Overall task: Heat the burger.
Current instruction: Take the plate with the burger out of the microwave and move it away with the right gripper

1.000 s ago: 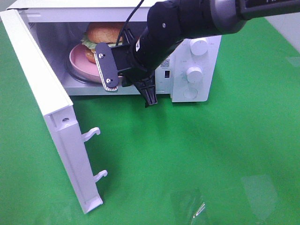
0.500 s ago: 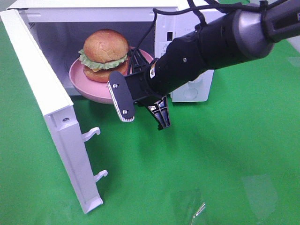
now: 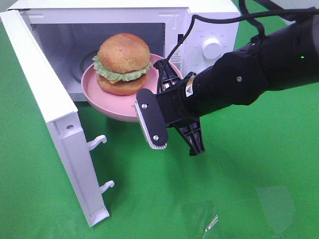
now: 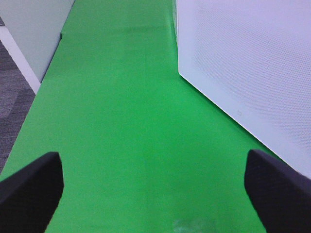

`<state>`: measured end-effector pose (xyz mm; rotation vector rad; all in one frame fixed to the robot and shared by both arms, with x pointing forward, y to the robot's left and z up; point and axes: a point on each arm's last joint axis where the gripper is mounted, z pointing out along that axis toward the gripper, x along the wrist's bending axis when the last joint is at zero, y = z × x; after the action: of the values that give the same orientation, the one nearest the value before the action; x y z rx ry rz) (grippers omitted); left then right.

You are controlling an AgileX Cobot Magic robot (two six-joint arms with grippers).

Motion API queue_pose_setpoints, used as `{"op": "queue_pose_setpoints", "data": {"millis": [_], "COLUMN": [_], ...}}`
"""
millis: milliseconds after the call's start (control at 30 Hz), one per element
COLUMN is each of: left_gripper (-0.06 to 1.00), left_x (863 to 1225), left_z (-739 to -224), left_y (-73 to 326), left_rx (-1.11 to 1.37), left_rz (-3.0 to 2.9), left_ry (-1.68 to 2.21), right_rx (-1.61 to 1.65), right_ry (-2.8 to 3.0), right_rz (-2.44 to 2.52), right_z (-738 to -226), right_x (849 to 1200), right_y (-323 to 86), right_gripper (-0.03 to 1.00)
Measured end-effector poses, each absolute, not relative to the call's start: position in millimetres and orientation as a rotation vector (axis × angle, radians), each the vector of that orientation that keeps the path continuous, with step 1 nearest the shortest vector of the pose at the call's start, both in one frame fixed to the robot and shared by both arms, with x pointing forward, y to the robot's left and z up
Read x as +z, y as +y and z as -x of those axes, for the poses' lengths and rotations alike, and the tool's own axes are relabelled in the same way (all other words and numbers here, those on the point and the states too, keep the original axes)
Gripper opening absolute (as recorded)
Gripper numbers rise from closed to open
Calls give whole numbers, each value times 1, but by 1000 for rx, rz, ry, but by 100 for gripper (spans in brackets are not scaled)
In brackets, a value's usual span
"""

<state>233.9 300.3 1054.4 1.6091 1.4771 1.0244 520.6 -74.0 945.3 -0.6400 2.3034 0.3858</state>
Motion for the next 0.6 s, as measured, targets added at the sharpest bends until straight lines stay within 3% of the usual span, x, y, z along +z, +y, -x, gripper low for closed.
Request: {"op": "queue_pose_setpoints", "data": {"millis": [600], "left_gripper": [93], "left_x": [1054], "left_z": [-234], "left_y": [300], "left_rx": [1024], "left_rz": [-1609], "left_ry": [1477], "right_rx": [413], "right_ry": [2280], "right_rz": [585], "right_z": [-470], "right_x": [970], "right_y": [-117], "right_gripper": [8]}}
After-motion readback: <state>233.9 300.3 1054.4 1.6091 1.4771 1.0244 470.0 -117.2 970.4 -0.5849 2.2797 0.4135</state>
